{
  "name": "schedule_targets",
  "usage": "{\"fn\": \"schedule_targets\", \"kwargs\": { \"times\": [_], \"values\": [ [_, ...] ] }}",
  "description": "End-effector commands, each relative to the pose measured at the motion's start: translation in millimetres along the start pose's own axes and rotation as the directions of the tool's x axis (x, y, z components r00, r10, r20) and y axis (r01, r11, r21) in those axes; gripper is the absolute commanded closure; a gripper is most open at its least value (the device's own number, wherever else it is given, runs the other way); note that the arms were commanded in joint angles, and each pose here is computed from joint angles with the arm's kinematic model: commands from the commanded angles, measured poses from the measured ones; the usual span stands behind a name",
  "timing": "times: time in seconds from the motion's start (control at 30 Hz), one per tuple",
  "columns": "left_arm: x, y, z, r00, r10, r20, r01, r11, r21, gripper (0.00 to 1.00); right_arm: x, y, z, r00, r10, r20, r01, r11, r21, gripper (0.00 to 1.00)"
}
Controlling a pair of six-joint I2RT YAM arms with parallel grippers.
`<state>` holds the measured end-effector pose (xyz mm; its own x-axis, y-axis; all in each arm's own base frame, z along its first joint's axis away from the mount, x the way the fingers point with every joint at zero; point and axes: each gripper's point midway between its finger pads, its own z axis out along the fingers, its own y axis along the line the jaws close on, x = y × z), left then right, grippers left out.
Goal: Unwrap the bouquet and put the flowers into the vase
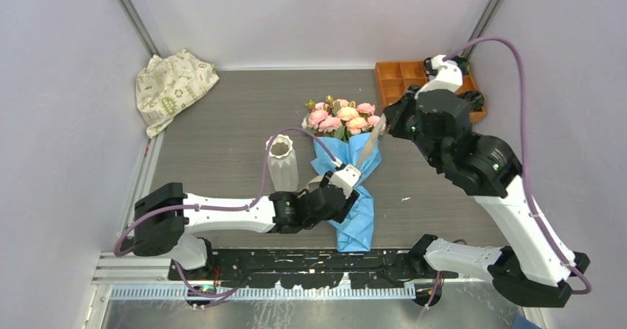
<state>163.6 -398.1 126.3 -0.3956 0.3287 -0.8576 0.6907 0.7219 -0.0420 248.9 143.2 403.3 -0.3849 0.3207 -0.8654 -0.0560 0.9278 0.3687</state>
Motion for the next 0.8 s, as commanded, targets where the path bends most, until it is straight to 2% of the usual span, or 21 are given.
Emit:
{"fn": "schedule_targets", "kwargs": {
  "times": [0.0,0.17,0.43,0.47,0.6,0.7,0.77],
  "values": [
    [-6,14,-10,0.999,-0.034,0.029,0.036,0.998,-0.051,0.46,-51,-17,-36,0.980,0.062,0.192,-0.064,0.998,0.006,0.99],
    [-8,21,-15,0.999,-0.046,0.026,0.048,0.995,-0.083,0.46,-65,-39,-57,0.962,0.086,0.261,-0.104,0.993,0.056,0.99],
    [-57,50,-58,0.990,-0.029,0.137,0.053,0.984,-0.173,0.42,-70,-120,-94,0.914,0.065,0.400,-0.215,0.914,0.343,0.98],
    [-63,54,-64,0.988,-0.028,0.152,0.056,0.982,-0.180,0.41,-71,-129,-98,0.908,0.055,0.415,-0.227,0.898,0.376,0.95],
    [-77,63,-82,0.982,-0.024,0.188,0.062,0.978,-0.199,0.38,-59,-149,-102,0.914,0.009,0.407,-0.220,0.853,0.474,0.70],
    [-83,70,-91,0.981,-0.024,0.195,0.067,0.974,-0.218,0.38,-37,-147,-86,0.940,-0.001,0.341,-0.177,0.853,0.490,0.47],
    [-87,73,-96,0.979,-0.027,0.200,0.074,0.970,-0.230,0.38,-16,-141,-69,0.963,0.004,0.269,-0.139,0.865,0.483,0.41]
  ]
}}
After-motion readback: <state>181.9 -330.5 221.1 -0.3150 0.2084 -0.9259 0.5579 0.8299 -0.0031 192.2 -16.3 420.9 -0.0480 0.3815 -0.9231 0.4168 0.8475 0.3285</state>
